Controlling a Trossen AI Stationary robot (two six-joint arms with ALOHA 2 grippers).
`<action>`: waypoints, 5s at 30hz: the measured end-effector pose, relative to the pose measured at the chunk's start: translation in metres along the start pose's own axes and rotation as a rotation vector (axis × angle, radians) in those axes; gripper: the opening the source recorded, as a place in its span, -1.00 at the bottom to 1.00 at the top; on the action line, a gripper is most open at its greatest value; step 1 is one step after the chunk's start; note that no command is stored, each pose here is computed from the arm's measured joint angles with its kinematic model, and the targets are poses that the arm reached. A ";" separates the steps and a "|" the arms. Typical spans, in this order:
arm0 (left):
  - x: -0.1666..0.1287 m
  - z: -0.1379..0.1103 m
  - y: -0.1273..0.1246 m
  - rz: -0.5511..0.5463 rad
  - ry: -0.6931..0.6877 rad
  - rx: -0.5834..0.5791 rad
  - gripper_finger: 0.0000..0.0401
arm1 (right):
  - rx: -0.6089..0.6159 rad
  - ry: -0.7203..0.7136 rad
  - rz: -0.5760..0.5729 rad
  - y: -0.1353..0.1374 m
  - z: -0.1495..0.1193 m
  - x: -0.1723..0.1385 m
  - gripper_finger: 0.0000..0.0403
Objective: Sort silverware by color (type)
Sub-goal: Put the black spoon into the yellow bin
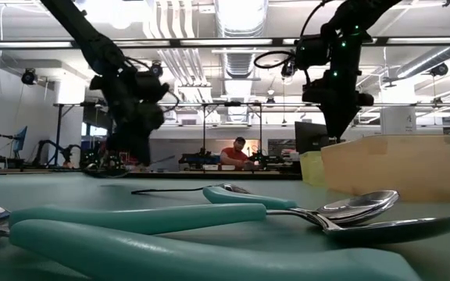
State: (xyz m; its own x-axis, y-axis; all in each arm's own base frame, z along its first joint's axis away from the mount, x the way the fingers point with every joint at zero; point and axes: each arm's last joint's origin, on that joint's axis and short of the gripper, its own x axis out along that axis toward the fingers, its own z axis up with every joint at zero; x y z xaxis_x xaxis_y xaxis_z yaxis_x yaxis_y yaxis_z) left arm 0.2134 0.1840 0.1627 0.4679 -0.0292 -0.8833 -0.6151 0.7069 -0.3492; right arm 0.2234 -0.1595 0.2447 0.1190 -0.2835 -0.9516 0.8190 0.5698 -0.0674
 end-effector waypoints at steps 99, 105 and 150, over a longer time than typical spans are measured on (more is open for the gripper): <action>-0.042 0.123 -0.147 -0.201 -0.539 0.154 -1.00 | 0.306 -0.518 0.565 -0.040 0.031 -0.025 -0.96; -0.044 0.121 -0.146 -0.189 -0.526 0.168 -1.00 | 0.301 -0.487 0.512 -0.058 0.007 -0.048 -0.96; -0.095 -0.063 -0.079 0.017 -0.577 -0.150 -1.00 | -1.103 -0.042 0.305 0.049 0.094 0.069 -0.66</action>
State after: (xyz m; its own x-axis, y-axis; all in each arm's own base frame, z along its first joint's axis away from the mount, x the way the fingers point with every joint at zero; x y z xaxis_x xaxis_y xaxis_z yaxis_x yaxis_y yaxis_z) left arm 0.1772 0.0865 0.2546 0.7006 0.3998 -0.5911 -0.6889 0.5949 -0.4141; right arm 0.3241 -0.2238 0.2044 0.2641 -0.0309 -0.9640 -0.1830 0.9797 -0.0815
